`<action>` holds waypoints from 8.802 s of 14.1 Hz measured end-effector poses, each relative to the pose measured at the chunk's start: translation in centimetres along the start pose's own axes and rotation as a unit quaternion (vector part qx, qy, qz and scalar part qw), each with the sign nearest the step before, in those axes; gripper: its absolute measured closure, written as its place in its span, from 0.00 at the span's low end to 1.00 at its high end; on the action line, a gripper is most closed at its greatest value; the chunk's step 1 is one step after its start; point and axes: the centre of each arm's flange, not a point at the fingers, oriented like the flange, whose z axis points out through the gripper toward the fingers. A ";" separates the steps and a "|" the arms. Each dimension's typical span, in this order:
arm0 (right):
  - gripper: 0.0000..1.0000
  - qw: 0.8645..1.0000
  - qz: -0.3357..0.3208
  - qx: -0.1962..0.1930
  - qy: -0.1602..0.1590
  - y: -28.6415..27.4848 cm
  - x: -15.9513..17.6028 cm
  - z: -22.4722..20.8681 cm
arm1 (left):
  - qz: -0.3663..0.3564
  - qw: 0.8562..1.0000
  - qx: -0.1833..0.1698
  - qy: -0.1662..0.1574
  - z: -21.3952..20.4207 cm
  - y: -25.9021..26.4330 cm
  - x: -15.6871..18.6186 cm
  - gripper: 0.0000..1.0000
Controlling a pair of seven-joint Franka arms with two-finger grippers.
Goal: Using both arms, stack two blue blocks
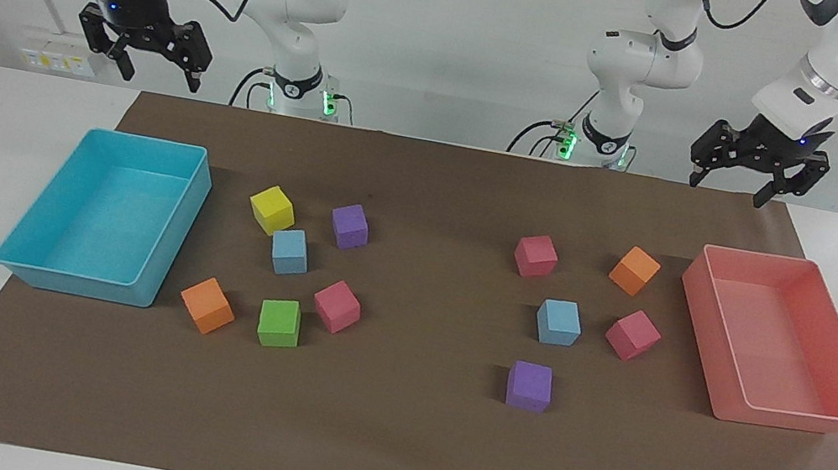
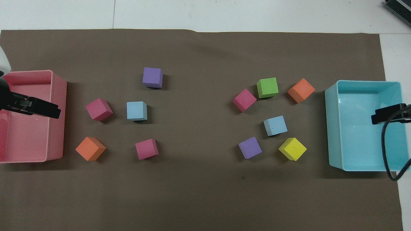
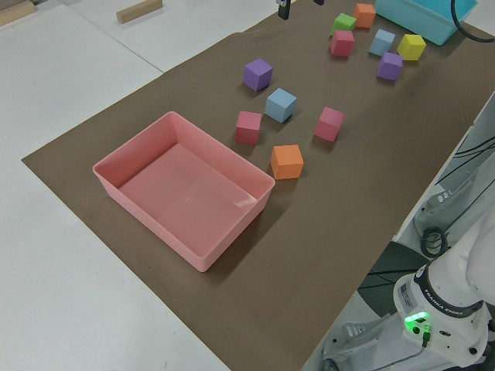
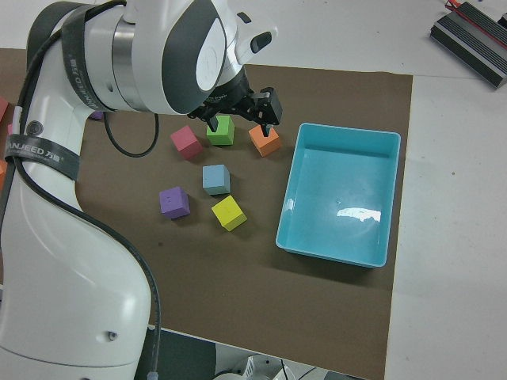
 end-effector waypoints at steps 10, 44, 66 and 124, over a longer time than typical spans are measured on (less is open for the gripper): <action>0.00 1.000 0.000 0.000 0.000 0.0 0.0 0.0 | -0.019 1.000 0.001 0.010 -0.2 -2.0 -0.1 0.00; 0.00 1.000 -0.014 -0.001 0.026 -1.5 1.1 1.0 | -0.029 0.999 0.002 0.018 -0.4 -3.1 -0.1 0.00; 0.00 0.992 -0.127 0.003 -0.015 -14.3 4.9 24.5 | -0.029 0.999 0.002 0.018 -0.4 -3.2 -0.1 0.00; 0.45 0.999 0.015 0.031 0.003 -43.5 6.1 29.1 | -0.035 0.999 0.002 0.018 -0.4 -3.8 -0.2 0.00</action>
